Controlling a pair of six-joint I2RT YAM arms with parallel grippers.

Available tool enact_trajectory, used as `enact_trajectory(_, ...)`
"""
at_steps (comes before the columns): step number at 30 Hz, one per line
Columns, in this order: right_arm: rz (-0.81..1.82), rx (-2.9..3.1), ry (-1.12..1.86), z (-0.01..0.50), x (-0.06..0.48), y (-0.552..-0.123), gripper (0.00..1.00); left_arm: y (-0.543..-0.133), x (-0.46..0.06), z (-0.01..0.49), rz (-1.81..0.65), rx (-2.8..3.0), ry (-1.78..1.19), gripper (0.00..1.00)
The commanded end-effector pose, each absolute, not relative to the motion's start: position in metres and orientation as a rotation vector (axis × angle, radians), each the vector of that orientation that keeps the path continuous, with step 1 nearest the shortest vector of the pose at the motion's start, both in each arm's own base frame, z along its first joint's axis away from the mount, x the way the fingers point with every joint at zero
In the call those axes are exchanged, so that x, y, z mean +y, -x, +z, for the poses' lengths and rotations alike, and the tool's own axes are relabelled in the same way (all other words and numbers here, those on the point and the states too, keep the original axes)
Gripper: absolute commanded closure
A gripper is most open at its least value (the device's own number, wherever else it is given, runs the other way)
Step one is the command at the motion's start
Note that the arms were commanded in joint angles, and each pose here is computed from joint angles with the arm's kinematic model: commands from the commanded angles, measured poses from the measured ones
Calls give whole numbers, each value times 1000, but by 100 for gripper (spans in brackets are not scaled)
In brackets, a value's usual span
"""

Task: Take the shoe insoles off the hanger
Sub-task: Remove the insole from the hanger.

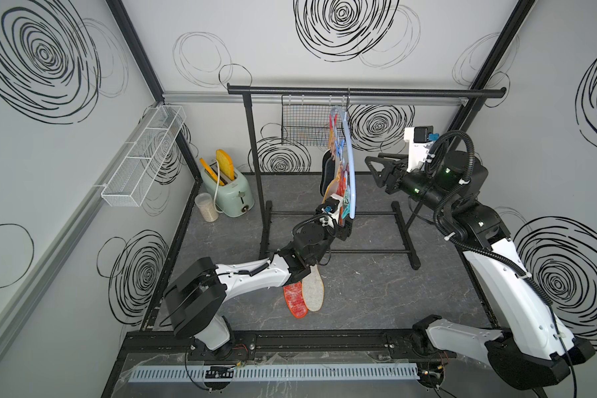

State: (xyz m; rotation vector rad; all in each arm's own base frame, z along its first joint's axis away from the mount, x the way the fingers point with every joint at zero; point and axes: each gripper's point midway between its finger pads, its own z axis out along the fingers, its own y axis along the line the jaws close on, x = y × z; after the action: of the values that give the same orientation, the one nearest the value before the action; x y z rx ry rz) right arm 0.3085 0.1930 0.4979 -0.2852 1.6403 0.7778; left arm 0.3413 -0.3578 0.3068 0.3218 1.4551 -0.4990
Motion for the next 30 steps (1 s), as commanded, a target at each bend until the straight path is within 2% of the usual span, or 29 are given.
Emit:
enact_trajectory(1,780,1591,286,512,188,-302,46,-358,-342,312,-422,1463,-201,43)
enact_trajectory(3,773,1590,285,511,187,-302,46,-360,-341,312,-424,1465,-201,58)
enact_trajectory(6,771,1587,284,511,187,-302,46,-360,-336,312,-419,1469,-195,90)
enact_trajectory(8,774,1588,286,511,187,-302,46,-359,-333,312,-417,1469,-186,100)
enact_trajectory(19,707,1613,250,506,176,-305,44,-374,-348,311,-257,1458,-224,100)
enact_trajectory(30,770,1716,286,492,193,-319,43,-371,-377,305,-163,1434,-306,100)
